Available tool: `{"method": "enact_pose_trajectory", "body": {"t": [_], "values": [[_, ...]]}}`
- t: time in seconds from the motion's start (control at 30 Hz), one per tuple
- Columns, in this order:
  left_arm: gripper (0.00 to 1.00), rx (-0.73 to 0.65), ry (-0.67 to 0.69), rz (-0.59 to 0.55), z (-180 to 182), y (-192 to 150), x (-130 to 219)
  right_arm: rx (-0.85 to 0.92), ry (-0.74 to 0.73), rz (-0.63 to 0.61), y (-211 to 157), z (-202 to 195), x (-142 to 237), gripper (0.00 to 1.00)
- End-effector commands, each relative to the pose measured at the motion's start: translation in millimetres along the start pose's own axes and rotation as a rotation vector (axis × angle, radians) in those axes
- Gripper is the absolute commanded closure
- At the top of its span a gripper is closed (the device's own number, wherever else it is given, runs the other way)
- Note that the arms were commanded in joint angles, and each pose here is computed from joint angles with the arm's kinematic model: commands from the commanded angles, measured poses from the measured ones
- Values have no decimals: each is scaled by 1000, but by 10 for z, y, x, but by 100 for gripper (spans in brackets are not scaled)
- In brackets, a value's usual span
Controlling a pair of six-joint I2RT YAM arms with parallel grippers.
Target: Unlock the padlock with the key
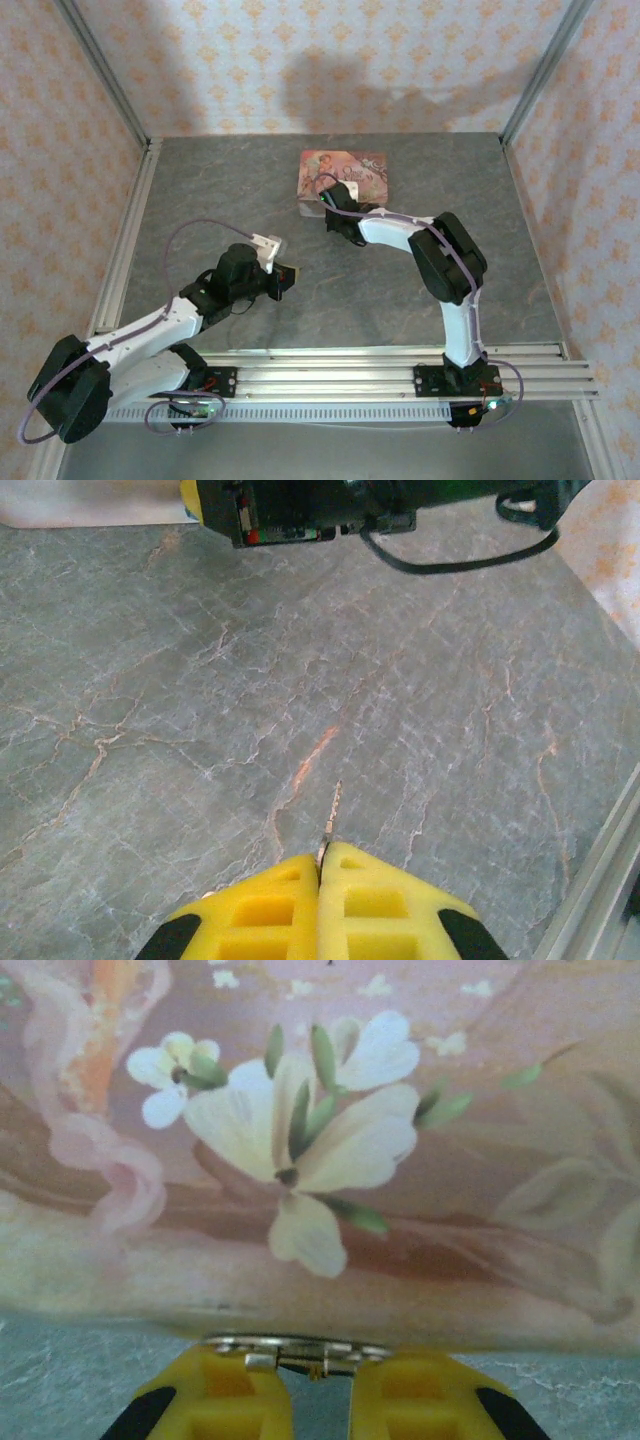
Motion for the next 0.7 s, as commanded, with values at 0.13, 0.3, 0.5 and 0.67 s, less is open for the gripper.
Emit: {"method": "enact_pose_trajectory", "body": {"t": [0.13, 0.3, 0.5, 0.67], "values": [[100, -60, 31, 2, 27, -7, 35, 15, 216, 70, 5, 10, 460, 100], [100, 8, -20, -25, -4, 2, 23, -38, 334, 120, -67, -13, 649, 100], [100, 84, -102, -86, -7, 27, -89, -160, 465, 174, -76, -101, 824, 100], [100, 130, -145, -135, -2, 59, -153, -226, 554, 203, -29, -156, 978, 100]]}}
Point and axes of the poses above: each hand's point on the last joint's axis, 136 mm out from that joint toward the fingers, its own x axis back along the fingers, its own z axis along the line the jaws close on, y = z × x, the point moved 10 cm from there along x, back along the fingers, and after that the axes turned 4 degrees about x, right-handed, at the moved point
